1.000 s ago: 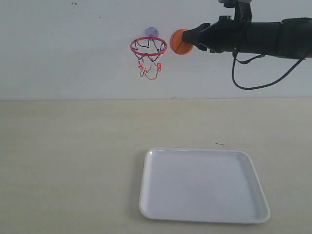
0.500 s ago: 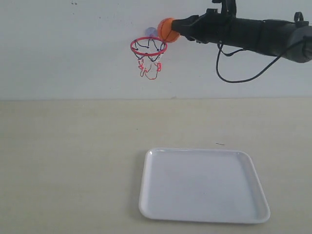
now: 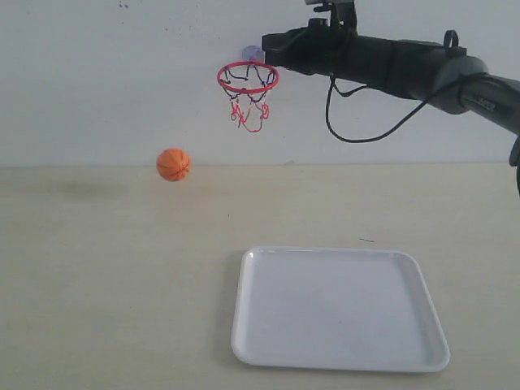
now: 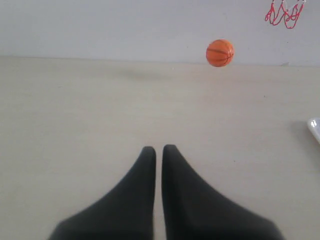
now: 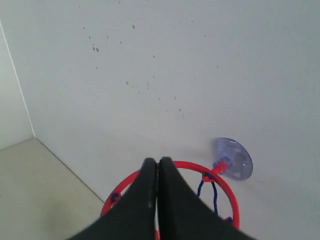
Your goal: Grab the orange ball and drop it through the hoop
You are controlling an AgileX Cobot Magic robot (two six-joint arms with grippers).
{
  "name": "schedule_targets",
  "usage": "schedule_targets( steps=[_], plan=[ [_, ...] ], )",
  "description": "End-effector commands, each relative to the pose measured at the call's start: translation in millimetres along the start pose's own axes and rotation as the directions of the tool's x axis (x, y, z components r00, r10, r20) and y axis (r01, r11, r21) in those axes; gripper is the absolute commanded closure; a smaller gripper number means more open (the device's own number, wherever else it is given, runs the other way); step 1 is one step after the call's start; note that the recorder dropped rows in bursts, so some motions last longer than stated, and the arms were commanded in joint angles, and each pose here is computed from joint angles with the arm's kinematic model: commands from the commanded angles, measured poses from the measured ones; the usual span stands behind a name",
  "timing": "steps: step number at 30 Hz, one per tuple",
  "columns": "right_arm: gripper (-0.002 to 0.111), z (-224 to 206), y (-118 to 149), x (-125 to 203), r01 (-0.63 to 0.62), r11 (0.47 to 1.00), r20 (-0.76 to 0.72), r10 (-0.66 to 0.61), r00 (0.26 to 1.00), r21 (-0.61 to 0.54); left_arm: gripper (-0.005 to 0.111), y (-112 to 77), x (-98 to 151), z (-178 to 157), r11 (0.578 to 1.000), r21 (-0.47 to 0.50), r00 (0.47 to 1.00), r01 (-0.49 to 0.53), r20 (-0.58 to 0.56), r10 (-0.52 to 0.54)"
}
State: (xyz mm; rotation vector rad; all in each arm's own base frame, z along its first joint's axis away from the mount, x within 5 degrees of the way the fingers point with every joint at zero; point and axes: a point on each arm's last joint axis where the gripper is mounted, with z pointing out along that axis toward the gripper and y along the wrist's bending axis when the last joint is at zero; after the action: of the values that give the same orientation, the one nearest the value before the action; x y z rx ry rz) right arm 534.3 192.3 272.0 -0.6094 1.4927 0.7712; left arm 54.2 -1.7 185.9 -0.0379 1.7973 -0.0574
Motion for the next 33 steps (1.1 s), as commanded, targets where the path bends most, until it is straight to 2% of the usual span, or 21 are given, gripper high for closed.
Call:
schedule_targets(
  steps=[1,3,7,12,15,16,19,23,27,33],
  plan=[
    [0.108,-8,-4,-15,-0.016,1.0,0.03,0.016,0.999,-0.009,0.103,-0.1,1,0,1.0,0.002,1.0,0.011,-0.001,-0.011],
    [0.108,-11,-6,-11,-0.026,0.999,-0.037,0.025,0.999,-0.021,0.103,-0.1,1,0,1.0,0.002,1.0,0.011,-0.001,-0.011],
    [0.108,-28,-10,0,-0.016,0.997,-0.275,-0.005,0.962,-0.072,0.103,-0.1,1,0,1.0,0.002,1.0,0.011,-0.001,-0.011],
    [0.109,-63,-21,-7,-0.134,0.976,-0.409,0.052,0.911,-0.174,0.103,-0.1,1,0,1.0,0.002,1.0,0.011,-0.001,-0.011],
    [0.109,-86,-31,-6,-0.246,0.948,-0.486,0.121,0.866,-0.202,0.103,-0.1,1,0,1.0,0.002,1.0,0.011,-0.001,-0.011],
    [0.109,-92,-38,-6,-0.258,0.95,-0.491,0.143,0.859,-0.174,0.103,-0.1,1,0,1.0,0.002,1.0,0.011,-0.001,-0.011],
    [0.109,-107,-52,0,-0.351,0.936,-0.58,0.283,0.764,-0.006,0.103,-0.1,1,0,1.0,0.002,1.0,0.011,-0.001,-0.011],
    [0.109,-125,-50,9,-0.324,0.938,-0.687,0.315,0.654,0.122,0.103,-0.1,1,0,1.0,0.002,1.0,0.011,-0.001,-0.011],
    [0.109,-142,-35,18,-0.325,0.937,-0.745,0.31,0.591,0.132,0.103,-0.1,1,0,1.0,0.002,1.0,0.011,-0.001,-0.011],
    [0.109,-172,2,25,-0.369,0.923,-0.79,0.303,0.534,0.105,0.103,-0.1,1,0,1.0,0.002,1.0,0.011,-0.001,-0.011]
  ],
)
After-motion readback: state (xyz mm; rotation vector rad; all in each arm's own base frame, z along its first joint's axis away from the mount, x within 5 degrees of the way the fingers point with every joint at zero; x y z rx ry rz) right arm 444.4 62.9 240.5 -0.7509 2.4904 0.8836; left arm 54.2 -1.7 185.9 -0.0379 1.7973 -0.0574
